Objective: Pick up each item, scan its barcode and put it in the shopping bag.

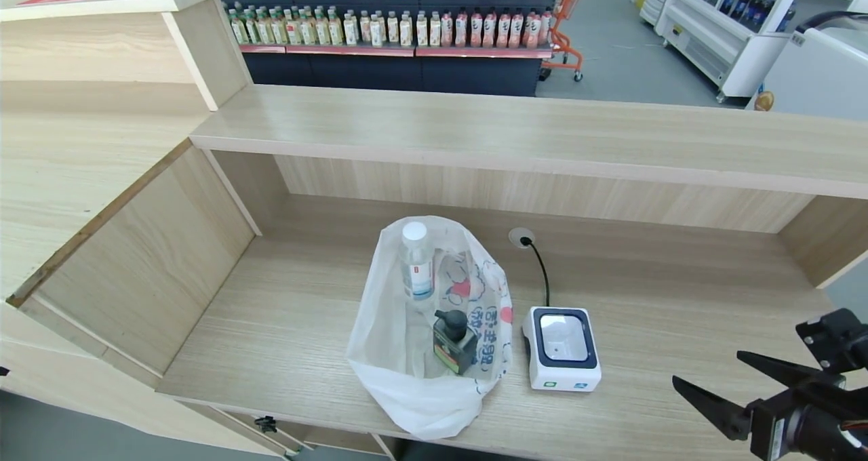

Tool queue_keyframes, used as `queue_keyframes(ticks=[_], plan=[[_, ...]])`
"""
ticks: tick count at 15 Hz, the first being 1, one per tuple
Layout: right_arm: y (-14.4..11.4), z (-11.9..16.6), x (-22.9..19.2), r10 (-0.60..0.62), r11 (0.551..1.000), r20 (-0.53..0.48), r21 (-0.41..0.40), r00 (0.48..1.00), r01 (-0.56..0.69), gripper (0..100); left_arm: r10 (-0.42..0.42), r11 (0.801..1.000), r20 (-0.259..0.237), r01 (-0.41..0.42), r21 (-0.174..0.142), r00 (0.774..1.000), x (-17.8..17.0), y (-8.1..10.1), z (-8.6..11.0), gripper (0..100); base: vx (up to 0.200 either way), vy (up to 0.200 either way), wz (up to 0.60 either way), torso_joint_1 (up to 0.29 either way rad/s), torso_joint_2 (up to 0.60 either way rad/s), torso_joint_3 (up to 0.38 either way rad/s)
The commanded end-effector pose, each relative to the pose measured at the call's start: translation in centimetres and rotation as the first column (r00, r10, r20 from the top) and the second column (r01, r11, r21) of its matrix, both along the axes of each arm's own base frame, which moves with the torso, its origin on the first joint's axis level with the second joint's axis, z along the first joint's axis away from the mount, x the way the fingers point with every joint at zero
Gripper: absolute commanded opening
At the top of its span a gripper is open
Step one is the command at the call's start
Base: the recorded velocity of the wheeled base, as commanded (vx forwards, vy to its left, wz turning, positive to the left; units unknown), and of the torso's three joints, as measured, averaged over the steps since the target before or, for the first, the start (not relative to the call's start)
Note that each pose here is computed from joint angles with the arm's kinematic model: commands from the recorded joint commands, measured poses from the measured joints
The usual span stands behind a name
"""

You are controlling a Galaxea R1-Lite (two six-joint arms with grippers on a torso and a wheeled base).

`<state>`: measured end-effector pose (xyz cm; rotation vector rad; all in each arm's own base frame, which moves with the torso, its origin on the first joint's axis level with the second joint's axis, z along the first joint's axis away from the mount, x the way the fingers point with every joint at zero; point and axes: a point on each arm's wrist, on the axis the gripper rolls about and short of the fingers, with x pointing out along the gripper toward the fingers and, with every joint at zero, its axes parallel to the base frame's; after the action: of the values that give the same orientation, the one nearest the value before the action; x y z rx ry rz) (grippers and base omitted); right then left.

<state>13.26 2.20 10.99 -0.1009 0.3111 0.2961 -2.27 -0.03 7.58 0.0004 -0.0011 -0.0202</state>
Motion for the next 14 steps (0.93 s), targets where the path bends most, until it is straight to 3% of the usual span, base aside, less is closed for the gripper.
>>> queue_keyframes(ticks=[1, 6, 9, 11, 14], plan=[[-0.2, 0.6, -1.6, -0.002, 1.000, 0.040, 0.003, 0.999, 0.002, 100, 0.000, 1.000, 0.000, 0.000, 0.000, 1.000, 0.0, 0.0, 0.0, 100, -0.200, 0.000, 0.00, 0.027, 0.01, 0.002], [-1.0, 0.5, -6.5, -0.033, 0.999, 0.060, -0.035, 0.998, 0.035, 100, 0.000, 1.000, 0.000, 0.000, 0.000, 1.000, 0.0, 0.0, 0.0, 100, 0.000, 0.000, 0.00, 0.000, 0.00, 0.000], [-1.8, -1.4, -11.5, -0.032, 0.997, 0.095, -0.065, 0.995, 0.039, 100, 0.000, 1.000, 0.000, 0.000, 0.001, 1.000, 0.0, 0.0, 0.0, 100, 0.000, 0.000, 0.00, 0.000, 0.00, 0.000], [-2.2, -2.8, -14.1, -0.094, 0.991, 0.155, -0.080, 0.984, 0.107, 100, 0.000, 1.000, 0.000, 0.000, 0.001, 1.000, 0.0, 0.0, 0.0, 100, 0.000, 0.000, 0.00, 0.000, 0.00, 0.000], [-2.5, -2.3, -15.6, -0.172, 0.978, 0.165, -0.088, 0.971, 0.189, 100, 0.000, 1.000, 0.000, 0.000, 0.000, 1.000, 0.0, 0.0, 0.0, 100, 0.000, 0.000, 0.00, 0.000, 0.00, 0.000]])
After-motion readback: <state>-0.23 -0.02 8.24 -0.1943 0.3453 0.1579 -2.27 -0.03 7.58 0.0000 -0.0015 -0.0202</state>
